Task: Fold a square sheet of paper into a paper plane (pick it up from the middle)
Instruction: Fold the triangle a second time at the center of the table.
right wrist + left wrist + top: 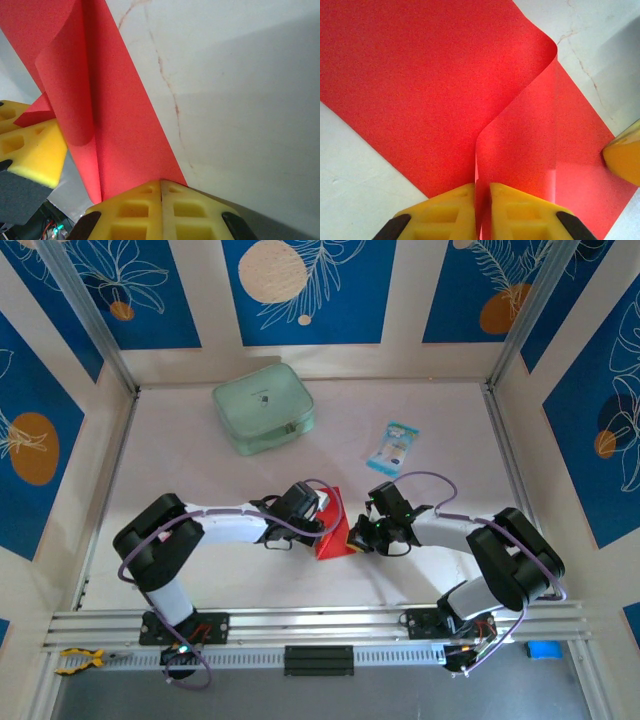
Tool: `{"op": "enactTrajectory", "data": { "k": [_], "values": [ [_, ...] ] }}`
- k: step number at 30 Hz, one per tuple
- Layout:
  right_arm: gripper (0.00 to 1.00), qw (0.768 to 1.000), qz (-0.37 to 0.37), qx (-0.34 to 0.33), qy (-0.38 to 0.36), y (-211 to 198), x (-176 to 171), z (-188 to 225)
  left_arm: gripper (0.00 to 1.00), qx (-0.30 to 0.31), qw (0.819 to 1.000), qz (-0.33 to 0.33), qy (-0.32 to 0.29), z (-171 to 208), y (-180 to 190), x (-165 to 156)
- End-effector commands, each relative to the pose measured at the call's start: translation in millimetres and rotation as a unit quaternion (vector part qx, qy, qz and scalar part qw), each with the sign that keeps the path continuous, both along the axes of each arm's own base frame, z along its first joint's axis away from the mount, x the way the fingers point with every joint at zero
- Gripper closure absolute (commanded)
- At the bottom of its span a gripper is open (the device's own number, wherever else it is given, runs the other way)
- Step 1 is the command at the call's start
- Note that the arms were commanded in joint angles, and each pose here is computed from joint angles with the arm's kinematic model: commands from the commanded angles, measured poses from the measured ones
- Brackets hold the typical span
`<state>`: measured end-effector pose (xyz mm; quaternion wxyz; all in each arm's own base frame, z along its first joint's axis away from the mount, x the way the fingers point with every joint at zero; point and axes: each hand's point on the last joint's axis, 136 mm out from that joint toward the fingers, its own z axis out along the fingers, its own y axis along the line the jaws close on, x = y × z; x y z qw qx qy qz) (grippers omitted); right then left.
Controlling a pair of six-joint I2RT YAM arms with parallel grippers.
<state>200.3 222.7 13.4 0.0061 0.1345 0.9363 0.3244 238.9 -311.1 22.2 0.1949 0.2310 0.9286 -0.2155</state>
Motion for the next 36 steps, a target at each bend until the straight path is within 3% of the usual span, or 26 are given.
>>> {"op": "enactTrajectory", "data": {
  "k": [1,22,29,36],
  "values": [
    [0.96,0.999,-0.002,-0.028,0.03,-12,-12,-10,0.86,0.018,1.0,0.005,-0.001,-4,5,7],
    [0.95,1.0,0.003,-0.013,0.011,-6,-5,1,0.87,0.017,1.0,0.001,0.017,-16,4,1],
    [0.94,0.998,0.004,0.038,-0.042,9,12,32,0.87,0.016,1.0,-0.003,0.021,-17,4,-1],
    [1.0,0.994,-0.003,0.091,-0.062,28,29,46,0.87,0.017,1.0,-0.004,0.022,-17,4,-1]
  ]
}}
